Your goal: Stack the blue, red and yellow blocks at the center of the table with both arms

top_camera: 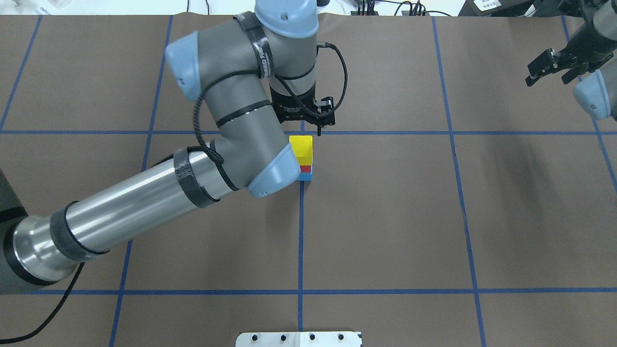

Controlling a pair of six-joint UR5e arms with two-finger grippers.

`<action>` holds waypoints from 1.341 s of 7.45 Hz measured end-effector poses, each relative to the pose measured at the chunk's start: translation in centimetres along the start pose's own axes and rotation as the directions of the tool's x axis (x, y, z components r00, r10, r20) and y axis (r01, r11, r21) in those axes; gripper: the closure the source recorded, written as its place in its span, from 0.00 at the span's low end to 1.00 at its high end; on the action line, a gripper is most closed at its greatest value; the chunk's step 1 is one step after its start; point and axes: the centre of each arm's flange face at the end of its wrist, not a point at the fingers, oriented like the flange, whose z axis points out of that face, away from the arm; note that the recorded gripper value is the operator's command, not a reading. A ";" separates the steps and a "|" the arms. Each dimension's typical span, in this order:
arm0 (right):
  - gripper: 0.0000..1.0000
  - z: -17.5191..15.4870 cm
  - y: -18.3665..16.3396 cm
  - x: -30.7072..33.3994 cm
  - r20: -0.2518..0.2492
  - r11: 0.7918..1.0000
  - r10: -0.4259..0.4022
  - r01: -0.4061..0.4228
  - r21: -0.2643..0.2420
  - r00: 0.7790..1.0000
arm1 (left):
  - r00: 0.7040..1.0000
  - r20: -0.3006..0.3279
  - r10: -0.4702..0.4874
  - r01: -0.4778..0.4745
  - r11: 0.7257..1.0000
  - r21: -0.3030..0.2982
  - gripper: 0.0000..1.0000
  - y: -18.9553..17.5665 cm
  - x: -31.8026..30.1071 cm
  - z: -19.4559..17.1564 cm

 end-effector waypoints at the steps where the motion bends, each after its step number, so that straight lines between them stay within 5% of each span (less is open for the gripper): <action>1: 0.00 0.0 0.1 -0.2 -0.003 1.000 -0.007 0.007 0.002 1.000 | 1.000 -0.004 -0.001 0.001 0.999 0.034 0.00 0.2 -3.9 -3.7; 3: 0.00 -0.1 -0.2 -0.5 -0.026 1.000 -0.011 0.011 0.014 1.000 | 0.996 0.034 0.083 -0.085 0.994 0.073 0.00 3.1 -18.4 -5.0; 5: 0.00 0.7 0.1 0.2 -0.083 1.000 -0.012 0.014 0.021 0.997 | 0.977 0.097 0.191 -0.202 0.973 0.109 0.00 3.9 -38.4 -0.7; 8: 0.00 -0.2 1.3 5.0 -0.114 0.998 -0.050 0.052 0.020 0.992 | 0.937 0.114 0.329 -0.341 0.935 0.097 0.00 -0.7 -70.5 0.0; 10: 0.00 -2.6 4.7 13.8 -0.099 0.999 -0.043 0.046 0.024 0.994 | 0.942 0.121 0.314 -0.325 0.942 0.083 0.00 -3.4 -80.4 -2.4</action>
